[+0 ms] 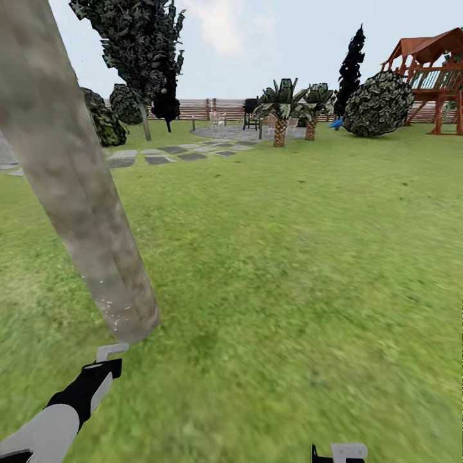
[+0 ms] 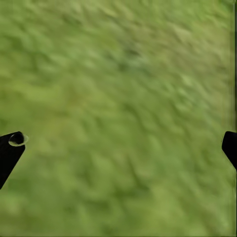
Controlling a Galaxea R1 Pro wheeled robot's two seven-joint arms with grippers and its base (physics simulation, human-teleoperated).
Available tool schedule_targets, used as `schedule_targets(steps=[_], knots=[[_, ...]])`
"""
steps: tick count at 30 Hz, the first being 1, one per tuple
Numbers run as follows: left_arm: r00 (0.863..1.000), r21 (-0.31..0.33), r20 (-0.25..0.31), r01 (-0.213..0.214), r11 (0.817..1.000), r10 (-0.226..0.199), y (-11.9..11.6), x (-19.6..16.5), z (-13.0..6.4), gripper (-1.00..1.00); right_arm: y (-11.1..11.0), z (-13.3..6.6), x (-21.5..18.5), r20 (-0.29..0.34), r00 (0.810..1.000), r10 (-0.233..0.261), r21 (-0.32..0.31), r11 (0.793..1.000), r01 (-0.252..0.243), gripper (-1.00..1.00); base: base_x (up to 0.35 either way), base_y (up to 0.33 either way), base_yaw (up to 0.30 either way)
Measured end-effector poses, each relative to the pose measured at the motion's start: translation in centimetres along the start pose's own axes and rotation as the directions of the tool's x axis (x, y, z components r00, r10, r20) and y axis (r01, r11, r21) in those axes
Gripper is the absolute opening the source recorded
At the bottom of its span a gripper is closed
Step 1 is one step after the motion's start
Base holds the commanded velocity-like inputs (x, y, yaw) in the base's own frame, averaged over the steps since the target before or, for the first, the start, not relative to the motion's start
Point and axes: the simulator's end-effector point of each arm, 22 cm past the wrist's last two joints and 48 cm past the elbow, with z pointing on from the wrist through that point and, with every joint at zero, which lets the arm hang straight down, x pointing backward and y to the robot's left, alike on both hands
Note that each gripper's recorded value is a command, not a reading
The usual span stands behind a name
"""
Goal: In the garden, pick up the pesticide atomizer on the floor and spray pesticide onto both trees until each tree trunk is fully covered.
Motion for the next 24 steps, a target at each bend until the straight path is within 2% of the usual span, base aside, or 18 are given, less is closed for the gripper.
schedule_targets(steps=[3, 12, 20, 24], knots=[[1.0, 0.0, 0.0, 0.0, 1.0, 0.0, 0.01, 0.0, 0.0, -1.0, 0.0, 0.0, 0.0, 0.0, 1.0, 0.0, 0.0, 1.0, 0.0, 1.0, 0.16, -0.261, 0.08], [1.0, -0.001, 0.0, 0.001, 1.0, -0.001, 0.02, 0.0, 0.0, -1.0, 0.01, 0.0, -0.01, 0.0, 1.0, 0.0, 0.0, 1.0, 0.0, 1.0, 0.165, -0.256, 0.26], [1.0, -0.001, 0.0, 0.001, 1.0, -0.001, 0.03, 0.01, 0.0, -1.0, 0.02, 0.0, 0.0, 0.0, 1.0, 0.0, 0.0, 1.0, 0.0, 1.0, 0.204, -0.228, 0.035], [1.0, -0.001, 0.0, 0.001, 1.0, -0.001, 0.03, 0.0, 0.0, -1.0, 0.02, 0.0, 0.0, 0.0, 1.0, 0.0, 0.0, 1.0, 0.0, 1.0, 0.202, -0.227, 0.222]])
